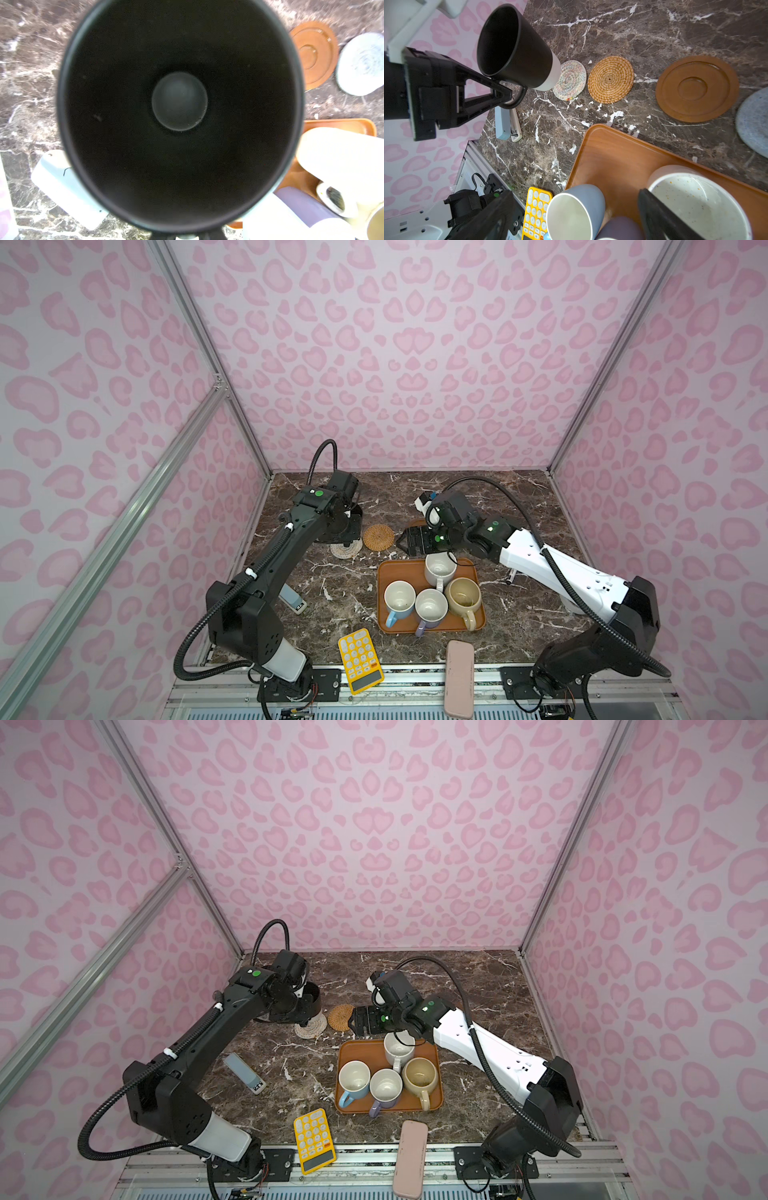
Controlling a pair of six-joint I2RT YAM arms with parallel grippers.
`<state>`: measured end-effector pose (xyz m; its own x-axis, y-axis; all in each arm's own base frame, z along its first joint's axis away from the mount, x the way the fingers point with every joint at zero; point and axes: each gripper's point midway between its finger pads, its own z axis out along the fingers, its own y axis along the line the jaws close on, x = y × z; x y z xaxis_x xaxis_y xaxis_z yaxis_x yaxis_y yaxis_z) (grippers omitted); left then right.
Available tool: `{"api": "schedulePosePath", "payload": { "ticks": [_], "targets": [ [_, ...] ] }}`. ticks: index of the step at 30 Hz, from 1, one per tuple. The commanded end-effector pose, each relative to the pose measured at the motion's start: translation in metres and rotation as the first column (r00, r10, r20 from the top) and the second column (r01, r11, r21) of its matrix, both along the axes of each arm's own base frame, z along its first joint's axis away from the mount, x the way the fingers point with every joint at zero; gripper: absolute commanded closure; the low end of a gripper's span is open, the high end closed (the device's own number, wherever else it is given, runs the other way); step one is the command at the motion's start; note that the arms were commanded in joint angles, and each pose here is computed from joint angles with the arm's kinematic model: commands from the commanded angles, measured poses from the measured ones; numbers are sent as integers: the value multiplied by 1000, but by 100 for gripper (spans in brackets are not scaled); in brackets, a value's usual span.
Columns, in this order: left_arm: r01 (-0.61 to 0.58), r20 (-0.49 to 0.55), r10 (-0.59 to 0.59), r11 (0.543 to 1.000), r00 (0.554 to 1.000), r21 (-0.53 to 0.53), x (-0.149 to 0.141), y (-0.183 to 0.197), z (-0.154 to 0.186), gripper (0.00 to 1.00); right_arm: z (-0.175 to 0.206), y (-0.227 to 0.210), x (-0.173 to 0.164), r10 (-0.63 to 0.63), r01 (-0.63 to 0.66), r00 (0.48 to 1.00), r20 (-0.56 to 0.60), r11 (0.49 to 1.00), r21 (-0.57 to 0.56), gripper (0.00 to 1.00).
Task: Place cups on coasters
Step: Place the cup on the coaster.
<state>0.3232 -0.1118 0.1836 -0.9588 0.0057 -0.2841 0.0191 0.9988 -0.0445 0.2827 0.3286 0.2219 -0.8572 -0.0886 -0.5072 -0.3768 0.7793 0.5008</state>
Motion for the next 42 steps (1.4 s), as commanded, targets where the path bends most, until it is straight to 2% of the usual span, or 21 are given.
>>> {"api": "schedulePosePath", "payload": {
  "ticks": [1, 5, 7, 11, 18, 28, 35, 36, 42],
  "targets": [
    [18, 22, -18, 1000, 1000, 23, 15, 7, -2, 99, 0, 9, 4, -6, 7, 1000, -4, 1000, 25, 6],
    [6, 3, -6, 1000, 1000, 12, 25, 14, -14, 99, -7, 11, 2, -1, 1, 1000, -14, 1000, 14, 6],
    [-25, -4, 25, 998, 1000, 60, 30, 21, -19, 99, -9, 10, 1, -4, 4, 1000, -16, 1000, 8, 7],
    [-36, 36, 34, 996, 999, 79, 41, 24, -30, 99, -11, 6, 3, -10, 10, 1000, -4, 1000, -5, 7],
    [-6, 33, 5, 999, 999, 47, 51, 16, -48, 99, -12, 1, 2, -17, 17, 1000, -3, 1000, -14, 7],
    [-3, 7, 3, 997, 1000, 77, 48, 23, -75, 99, -18, -8, 1, -22, 22, 999, -26, 1000, -18, 7],
    [-6, 26, 5, 998, 1000, 69, 49, 23, -77, 99, -18, -10, 1, -22, 21, 999, -25, 1000, -20, 7],
    [-5, 1, 5, 997, 1000, 74, 41, 25, -87, 99, -18, -11, 2, -23, 23, 999, -23, 1000, -20, 8],
    [-6, -19, 7, 998, 1000, 70, 36, 25, -95, 97, -20, -13, 1, -22, 21, 999, -30, 1000, -19, 7]
  ]
}}
